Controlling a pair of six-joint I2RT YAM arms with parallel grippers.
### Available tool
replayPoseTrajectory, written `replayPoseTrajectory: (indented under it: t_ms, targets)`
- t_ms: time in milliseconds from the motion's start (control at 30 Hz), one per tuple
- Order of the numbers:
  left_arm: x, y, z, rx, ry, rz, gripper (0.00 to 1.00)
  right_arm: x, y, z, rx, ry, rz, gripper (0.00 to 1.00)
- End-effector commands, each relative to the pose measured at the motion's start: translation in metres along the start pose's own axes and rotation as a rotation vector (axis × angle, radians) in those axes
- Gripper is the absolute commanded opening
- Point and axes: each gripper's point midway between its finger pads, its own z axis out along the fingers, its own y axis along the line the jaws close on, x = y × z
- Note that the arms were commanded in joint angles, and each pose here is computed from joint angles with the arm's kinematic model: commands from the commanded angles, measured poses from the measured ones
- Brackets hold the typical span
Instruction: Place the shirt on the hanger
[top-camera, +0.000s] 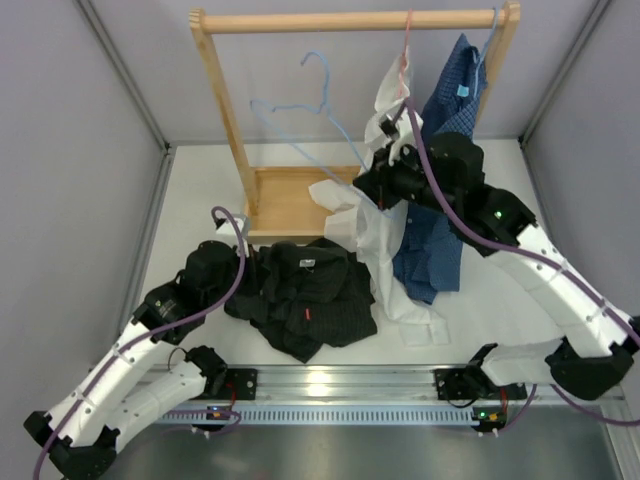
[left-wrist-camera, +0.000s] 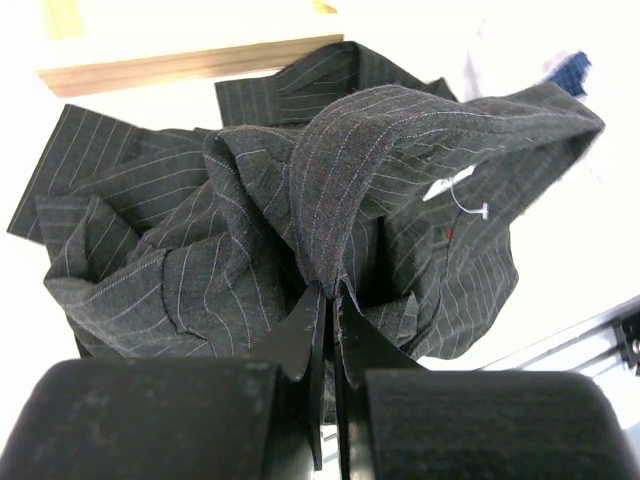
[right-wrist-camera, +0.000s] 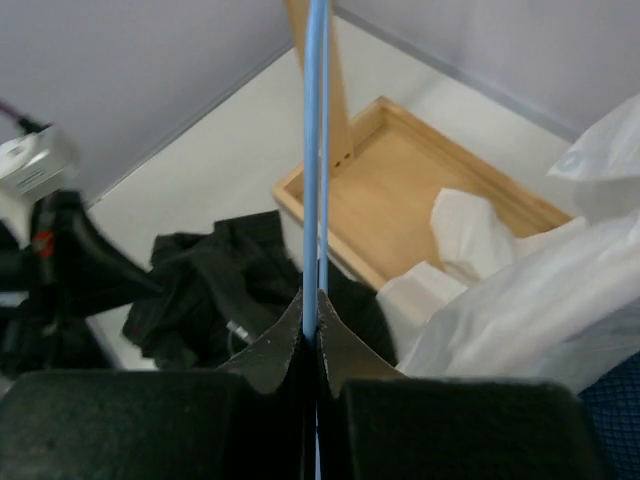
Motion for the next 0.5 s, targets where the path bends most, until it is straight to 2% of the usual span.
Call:
replayPoseTrajectory:
  t_ms: [0,100,167,200,467]
  targets:
    - [-0.031,-0.006,0.004,-0.029,-0.073,-0.065,0.0,0.019,0.032,-0.04,-0.18,0.045,0.015,0.0]
    - [-0.037,-0.013,0.018,-0.034,-0.045,-0.071,0.0,0.054,0.04,-0.066,-0.221,0.121,0.031,0.0]
    - [-0.042,-0.014,0.031,-0.057,-0.035,-0.069,0.0,0.062,0.041,-0.087,-0.22,0.102,0.041,0.0]
    - [-0.045,-0.013,0.035,-0.069,-0.037,-0.069,0.0,0.08,0.039,-0.088,-0.215,0.135,0.051,0.0]
    - [-0.073,-0.01,0.062,-0.08,0.001,-0.147,0.0,0.126,0.033,-0.133,-0.185,0.187,0.061,0.0]
